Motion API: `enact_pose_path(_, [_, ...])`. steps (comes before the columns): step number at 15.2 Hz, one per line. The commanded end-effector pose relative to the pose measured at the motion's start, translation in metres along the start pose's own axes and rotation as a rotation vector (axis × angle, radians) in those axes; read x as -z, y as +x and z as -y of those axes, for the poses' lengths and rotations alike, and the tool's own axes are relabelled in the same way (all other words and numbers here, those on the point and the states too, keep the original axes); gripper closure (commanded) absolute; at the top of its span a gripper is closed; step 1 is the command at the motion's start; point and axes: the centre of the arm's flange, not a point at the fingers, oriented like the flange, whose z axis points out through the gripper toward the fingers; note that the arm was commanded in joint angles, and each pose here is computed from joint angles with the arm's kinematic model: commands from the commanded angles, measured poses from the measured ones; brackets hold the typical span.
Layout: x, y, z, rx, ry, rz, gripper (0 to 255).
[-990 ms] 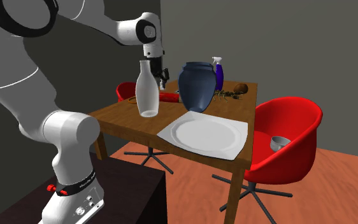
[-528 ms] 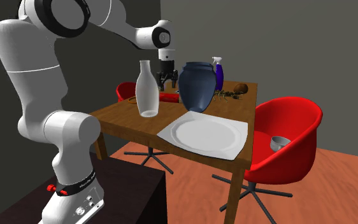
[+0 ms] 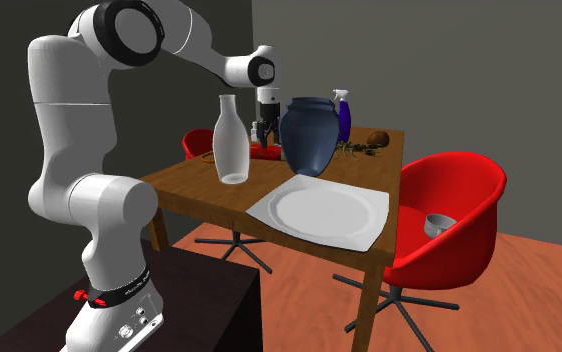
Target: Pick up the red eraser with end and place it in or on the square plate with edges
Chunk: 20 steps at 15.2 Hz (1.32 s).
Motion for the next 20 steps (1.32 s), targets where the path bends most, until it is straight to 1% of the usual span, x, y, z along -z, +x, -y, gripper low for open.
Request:
enact_pose_path(1, [-0.0103, 0.0002, 0.0009, 0.002, -0.001, 0.0, 0])
enact_pose_path(3, [-0.0186, 0.0002, 0.001, 0.002, -0.001, 0.0, 0])
enact_pose_path(11, [-0.0186, 0.0002, 0.0009, 0.002, -0.001, 0.0, 0])
enact_pose_path(12, [-0.0186, 0.0002, 0.0009, 0.002, -0.001, 0.0, 255])
enact_pose_path(20, [-0.0188, 0.0002, 0.0011, 0.002, -0.001, 0.0, 255])
